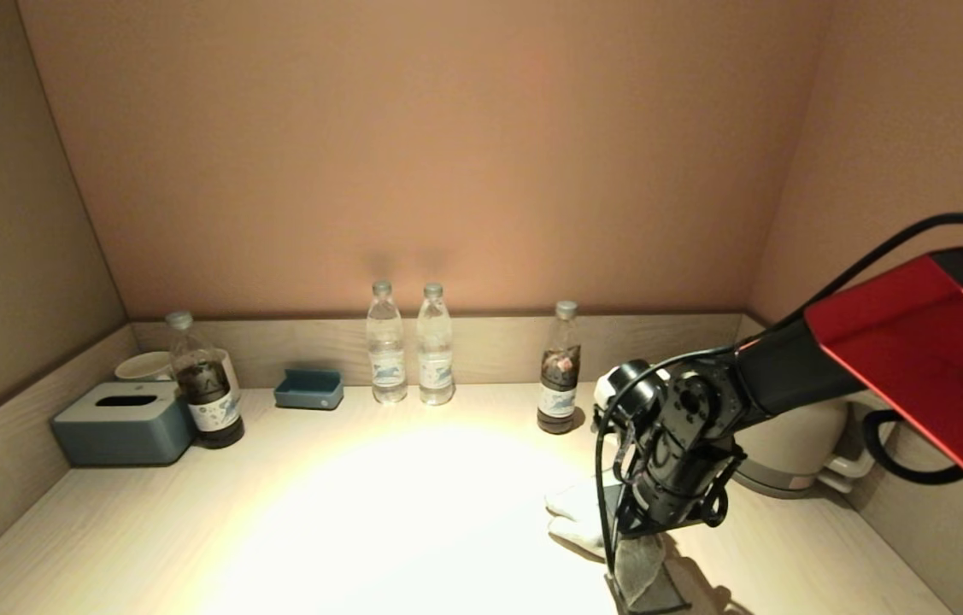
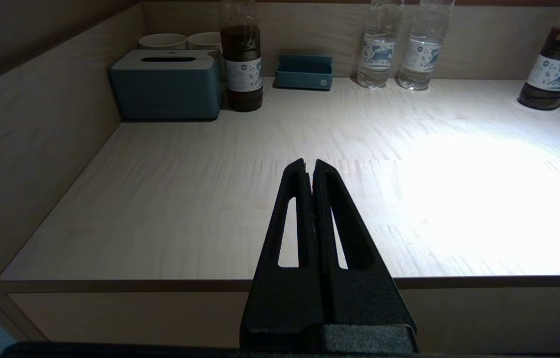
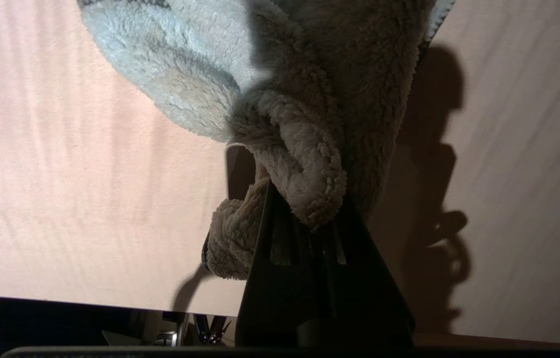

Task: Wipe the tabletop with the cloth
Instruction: Sweep the stains on the table

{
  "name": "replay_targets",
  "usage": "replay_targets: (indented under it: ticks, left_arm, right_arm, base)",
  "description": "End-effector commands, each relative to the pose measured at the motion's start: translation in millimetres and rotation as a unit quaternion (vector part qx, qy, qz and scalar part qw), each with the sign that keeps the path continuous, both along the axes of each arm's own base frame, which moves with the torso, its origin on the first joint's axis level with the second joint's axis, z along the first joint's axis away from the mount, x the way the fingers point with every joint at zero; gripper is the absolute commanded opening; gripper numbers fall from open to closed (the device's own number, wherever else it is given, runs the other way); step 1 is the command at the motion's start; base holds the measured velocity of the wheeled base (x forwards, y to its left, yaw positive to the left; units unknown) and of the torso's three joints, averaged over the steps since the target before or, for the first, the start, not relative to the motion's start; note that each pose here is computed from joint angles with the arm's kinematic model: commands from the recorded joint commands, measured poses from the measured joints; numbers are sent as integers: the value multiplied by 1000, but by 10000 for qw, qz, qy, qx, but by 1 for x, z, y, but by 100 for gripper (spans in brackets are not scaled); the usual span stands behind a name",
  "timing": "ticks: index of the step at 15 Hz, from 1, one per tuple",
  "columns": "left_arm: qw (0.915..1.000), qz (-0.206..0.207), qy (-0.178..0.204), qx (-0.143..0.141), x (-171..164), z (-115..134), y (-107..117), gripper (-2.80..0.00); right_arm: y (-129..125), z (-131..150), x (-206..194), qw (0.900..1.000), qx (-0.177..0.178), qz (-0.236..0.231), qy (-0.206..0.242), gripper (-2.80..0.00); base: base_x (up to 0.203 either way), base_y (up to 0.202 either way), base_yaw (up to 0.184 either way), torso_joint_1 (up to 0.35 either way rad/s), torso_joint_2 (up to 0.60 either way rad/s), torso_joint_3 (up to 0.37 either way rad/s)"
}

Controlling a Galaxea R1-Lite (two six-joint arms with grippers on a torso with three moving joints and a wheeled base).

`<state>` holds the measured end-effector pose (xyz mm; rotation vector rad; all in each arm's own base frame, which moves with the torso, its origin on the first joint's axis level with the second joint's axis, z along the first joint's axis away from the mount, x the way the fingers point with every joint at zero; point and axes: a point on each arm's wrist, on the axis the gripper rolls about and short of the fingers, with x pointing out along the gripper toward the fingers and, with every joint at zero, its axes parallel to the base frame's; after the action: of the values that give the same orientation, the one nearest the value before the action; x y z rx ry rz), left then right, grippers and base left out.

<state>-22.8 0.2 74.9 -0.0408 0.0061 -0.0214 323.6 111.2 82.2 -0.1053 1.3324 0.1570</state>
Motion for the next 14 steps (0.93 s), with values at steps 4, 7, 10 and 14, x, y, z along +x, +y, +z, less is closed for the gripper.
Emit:
replay_targets:
  ticks: [4, 7, 10, 14]
  left_arm:
    - [10000, 0, 3, -3, 0, 0, 0, -280]
    - [10000, 0, 3, -3, 0, 0, 0, -280]
    - [10000, 0, 3, -5, 0, 0, 0, -280]
    - [10000, 0, 3, -3, 0, 0, 0, -280]
  right_arm:
    - [-39, -10, 35, 9986, 28, -493, -166, -280]
    - [-35, -21, 58, 9985, 56, -496, -243, -280]
    - [-11, -19, 71, 9985, 127, -258, -458, -280]
    - [35, -18, 81, 9969, 264, 179, -721, -280]
  base:
    - [0, 0, 0, 0, 0, 0]
    - [0, 0, 0, 0, 0, 0]
    - [0, 0, 0, 0, 0, 0]
    - [0, 0, 0, 0, 0, 0]
